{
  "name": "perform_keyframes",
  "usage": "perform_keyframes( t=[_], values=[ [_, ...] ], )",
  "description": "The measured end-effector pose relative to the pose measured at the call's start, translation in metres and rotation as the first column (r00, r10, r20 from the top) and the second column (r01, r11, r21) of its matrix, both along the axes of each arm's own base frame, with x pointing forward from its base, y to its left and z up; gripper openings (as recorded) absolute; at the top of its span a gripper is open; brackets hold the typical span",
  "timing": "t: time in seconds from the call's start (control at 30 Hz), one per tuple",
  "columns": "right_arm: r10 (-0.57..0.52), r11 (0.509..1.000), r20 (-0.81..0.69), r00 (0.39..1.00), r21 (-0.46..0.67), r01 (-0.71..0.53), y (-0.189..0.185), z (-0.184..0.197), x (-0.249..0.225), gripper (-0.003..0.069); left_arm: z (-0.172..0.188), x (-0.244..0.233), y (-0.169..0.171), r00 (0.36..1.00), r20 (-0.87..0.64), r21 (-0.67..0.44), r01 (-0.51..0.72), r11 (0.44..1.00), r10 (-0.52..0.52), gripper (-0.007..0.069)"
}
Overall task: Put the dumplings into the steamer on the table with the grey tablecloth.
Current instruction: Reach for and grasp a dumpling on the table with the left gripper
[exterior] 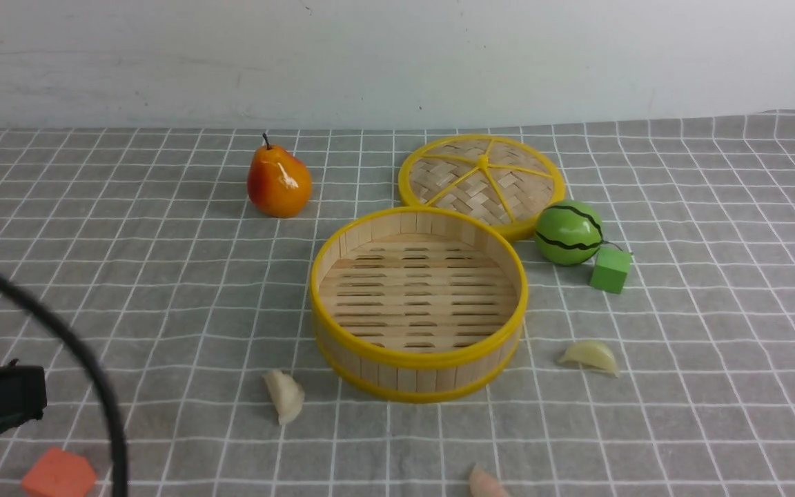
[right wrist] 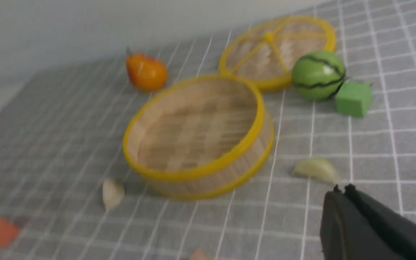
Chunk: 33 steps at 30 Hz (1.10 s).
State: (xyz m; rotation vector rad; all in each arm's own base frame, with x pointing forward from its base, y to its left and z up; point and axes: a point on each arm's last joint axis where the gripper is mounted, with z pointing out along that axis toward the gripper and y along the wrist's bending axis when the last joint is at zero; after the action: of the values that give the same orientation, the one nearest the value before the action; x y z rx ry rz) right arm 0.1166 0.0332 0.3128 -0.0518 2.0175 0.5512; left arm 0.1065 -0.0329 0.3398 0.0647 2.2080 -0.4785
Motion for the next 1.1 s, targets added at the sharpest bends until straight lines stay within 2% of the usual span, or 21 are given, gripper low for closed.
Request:
perform_keyframes(
  t=[0.07,0.1,0.13,0.2,0.33,0.43,0.53,0.67,0.77,0.9,0.97,1.1],
  values=[
    [0.160,0.981,-0.143,0.977,-0.084,-0.173,0.007,0.005,0.018,-0.0020,0.004,0.018,0.002,0.992,-0.119,0.104,0.053,0.993,-0.041,-0.0014],
    [0.173,0.979,-0.155,0.973,-0.081,-0.187,0.008,0.006,0.020,-0.0020,0.006,0.018,0.001,0.993,-0.114,0.103,0.055,0.993,-0.043,-0.0014],
    [0.267,0.949,-0.252,0.930,-0.102,-0.300,0.015,0.006,0.031,-0.0020,0.004,0.030,-0.001,0.978,-0.198,0.163,0.106,0.981,-0.072,-0.0014],
    [0.354,0.899,-0.350,0.867,-0.128,-0.419,0.025,0.004,0.045,-0.0020,-0.001,0.043,-0.009,0.953,-0.283,0.218,0.170,0.961,-0.104,-0.0014],
    [0.415,0.805,-0.504,0.757,-0.185,-0.564,0.046,-0.007,0.059,-0.0017,-0.018,0.071,-0.030,0.908,-0.402,0.335,0.267,0.904,-0.119,-0.0014],
    [0.405,0.757,-0.574,0.712,-0.226,-0.613,0.058,-0.016,0.063,-0.0015,-0.028,0.089,-0.047,0.897,-0.436,0.385,0.264,0.884,-0.078,-0.0013],
    [0.390,0.723,-0.601,0.698,-0.269,-0.636,0.064,-0.021,0.064,-0.0014,-0.042,0.114,-0.066,0.887,-0.462,0.398,0.220,0.890,-0.012,0.0028],
    [0.385,0.713,-0.595,0.706,-0.294,-0.637,0.066,-0.021,0.065,-0.0011,-0.063,0.146,-0.084,0.883,-0.468,0.373,0.161,0.914,0.036,0.0169],
    [0.383,0.713,-0.594,0.707,-0.297,-0.635,0.066,-0.021,0.065,-0.0010,-0.085,0.169,-0.096,0.883,-0.463,0.335,0.095,0.937,0.076,0.0330],
    [0.383,0.714,-0.593,0.709,-0.297,-0.634,0.066,-0.021,0.065,-0.0006,-0.112,0.187,-0.106,0.875,-0.472,0.304,0.043,0.952,0.111,0.0481],
    [0.383,0.714,-0.592,0.709,-0.298,-0.634,0.066,-0.021,0.065,-0.0004,-0.127,0.195,-0.111,0.874,-0.473,0.296,0.035,0.955,0.115,0.0525],
    [0.383,0.715,-0.589,0.712,-0.299,-0.632,0.066,-0.021,0.065,-0.0002,-0.154,0.209,-0.119,0.877,-0.468,0.283,0.035,0.958,0.107,0.0545]
  ],
)
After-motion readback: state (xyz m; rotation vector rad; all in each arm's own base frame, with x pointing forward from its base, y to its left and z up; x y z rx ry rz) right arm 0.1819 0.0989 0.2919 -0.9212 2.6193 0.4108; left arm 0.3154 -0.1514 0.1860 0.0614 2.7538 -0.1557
